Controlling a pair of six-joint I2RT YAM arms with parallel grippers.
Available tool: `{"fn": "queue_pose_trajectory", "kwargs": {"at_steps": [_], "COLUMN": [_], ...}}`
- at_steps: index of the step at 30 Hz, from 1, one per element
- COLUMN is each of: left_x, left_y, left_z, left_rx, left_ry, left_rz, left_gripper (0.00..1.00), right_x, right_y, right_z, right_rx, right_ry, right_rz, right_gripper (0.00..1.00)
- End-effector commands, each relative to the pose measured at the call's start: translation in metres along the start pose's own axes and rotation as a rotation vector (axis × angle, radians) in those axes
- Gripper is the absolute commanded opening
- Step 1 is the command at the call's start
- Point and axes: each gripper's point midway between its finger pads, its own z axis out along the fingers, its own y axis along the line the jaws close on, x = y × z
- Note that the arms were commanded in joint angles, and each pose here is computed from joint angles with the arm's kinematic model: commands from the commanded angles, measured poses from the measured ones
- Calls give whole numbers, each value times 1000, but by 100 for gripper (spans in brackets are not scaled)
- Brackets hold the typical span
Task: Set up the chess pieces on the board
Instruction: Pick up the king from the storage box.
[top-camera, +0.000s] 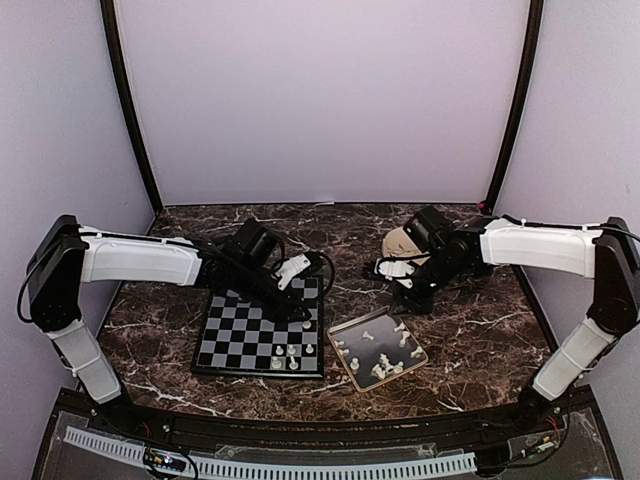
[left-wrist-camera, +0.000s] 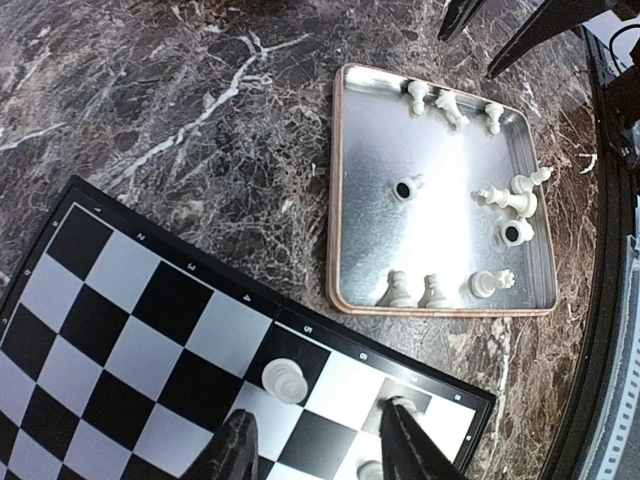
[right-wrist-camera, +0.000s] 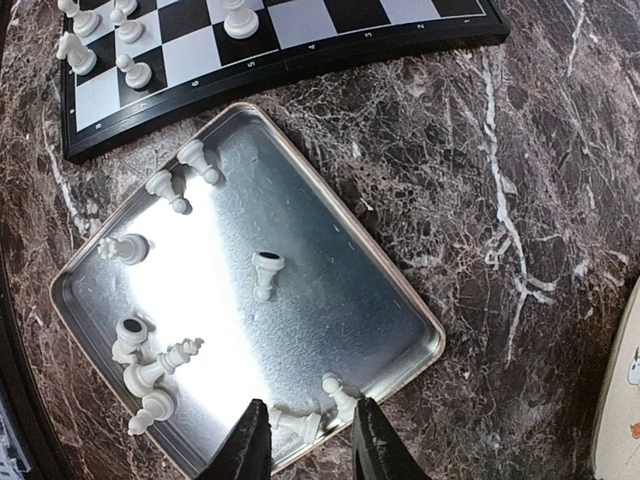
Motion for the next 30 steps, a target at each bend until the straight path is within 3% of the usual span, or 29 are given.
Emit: {"fn": "queue_pose_trajectory", "kwargs": {"at_steps": [1,11,30], "left_x": [9,19,15], "left_y": [-3,11,10], "left_z": [11,28,37], "left_rx": [7,-68,-44], "left_ry": [90,161,158], "left_rz": [18,16,28], "left_gripper": [44,37,22], "right_x": [-18,-14,-12], "right_y": [-12,-8,-7], "right_z": [-12,-4,4], "right_rx": [69,44,15], "right_ry": [-113,-112,-93], "right_rz": [-18,-21,-18], "right_gripper": [29,27,23]}}
